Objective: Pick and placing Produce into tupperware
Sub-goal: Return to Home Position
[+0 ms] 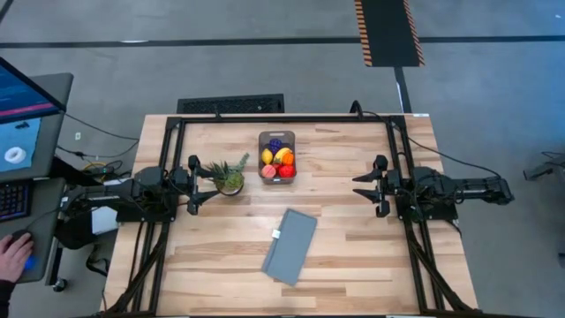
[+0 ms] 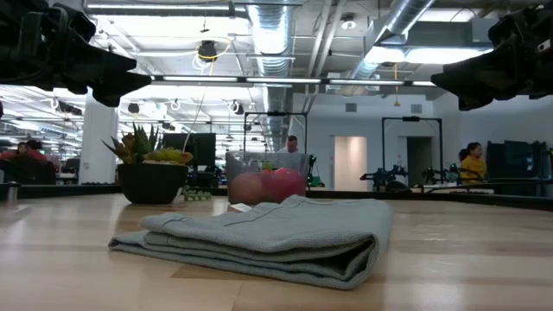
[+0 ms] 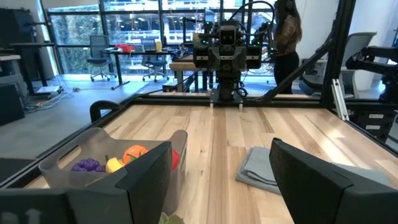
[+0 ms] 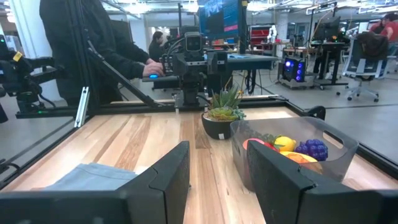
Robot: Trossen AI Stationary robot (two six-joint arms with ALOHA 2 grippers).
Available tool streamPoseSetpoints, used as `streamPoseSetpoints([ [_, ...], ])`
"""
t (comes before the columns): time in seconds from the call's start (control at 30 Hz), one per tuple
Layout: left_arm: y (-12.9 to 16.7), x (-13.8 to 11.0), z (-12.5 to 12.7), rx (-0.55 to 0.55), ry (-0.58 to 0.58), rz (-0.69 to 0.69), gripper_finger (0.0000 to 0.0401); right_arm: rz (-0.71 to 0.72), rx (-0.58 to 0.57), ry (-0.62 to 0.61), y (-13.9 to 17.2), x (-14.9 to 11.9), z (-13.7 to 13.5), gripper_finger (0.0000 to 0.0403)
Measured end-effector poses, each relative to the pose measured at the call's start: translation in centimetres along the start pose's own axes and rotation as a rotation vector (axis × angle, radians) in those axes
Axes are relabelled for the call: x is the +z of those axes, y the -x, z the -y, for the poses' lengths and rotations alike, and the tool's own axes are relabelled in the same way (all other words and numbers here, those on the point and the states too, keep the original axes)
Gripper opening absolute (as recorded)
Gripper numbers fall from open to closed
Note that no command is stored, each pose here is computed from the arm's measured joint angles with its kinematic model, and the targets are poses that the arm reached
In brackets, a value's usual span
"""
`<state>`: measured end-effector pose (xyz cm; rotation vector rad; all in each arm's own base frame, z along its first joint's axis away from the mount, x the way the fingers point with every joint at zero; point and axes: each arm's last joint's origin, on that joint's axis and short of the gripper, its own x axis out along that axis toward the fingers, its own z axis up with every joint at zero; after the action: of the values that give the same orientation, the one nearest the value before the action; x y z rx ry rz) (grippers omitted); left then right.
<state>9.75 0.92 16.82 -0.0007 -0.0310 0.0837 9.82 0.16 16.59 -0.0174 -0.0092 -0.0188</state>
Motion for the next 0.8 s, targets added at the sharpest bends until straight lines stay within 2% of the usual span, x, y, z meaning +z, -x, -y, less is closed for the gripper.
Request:
streamPoseSetpoints([
  [0.8,0.00,0.01,0.00,-0.001,0.005,0.000,0.0259,0.000,0.000,0.000,0.00,-0.01,0.00,0.0182],
])
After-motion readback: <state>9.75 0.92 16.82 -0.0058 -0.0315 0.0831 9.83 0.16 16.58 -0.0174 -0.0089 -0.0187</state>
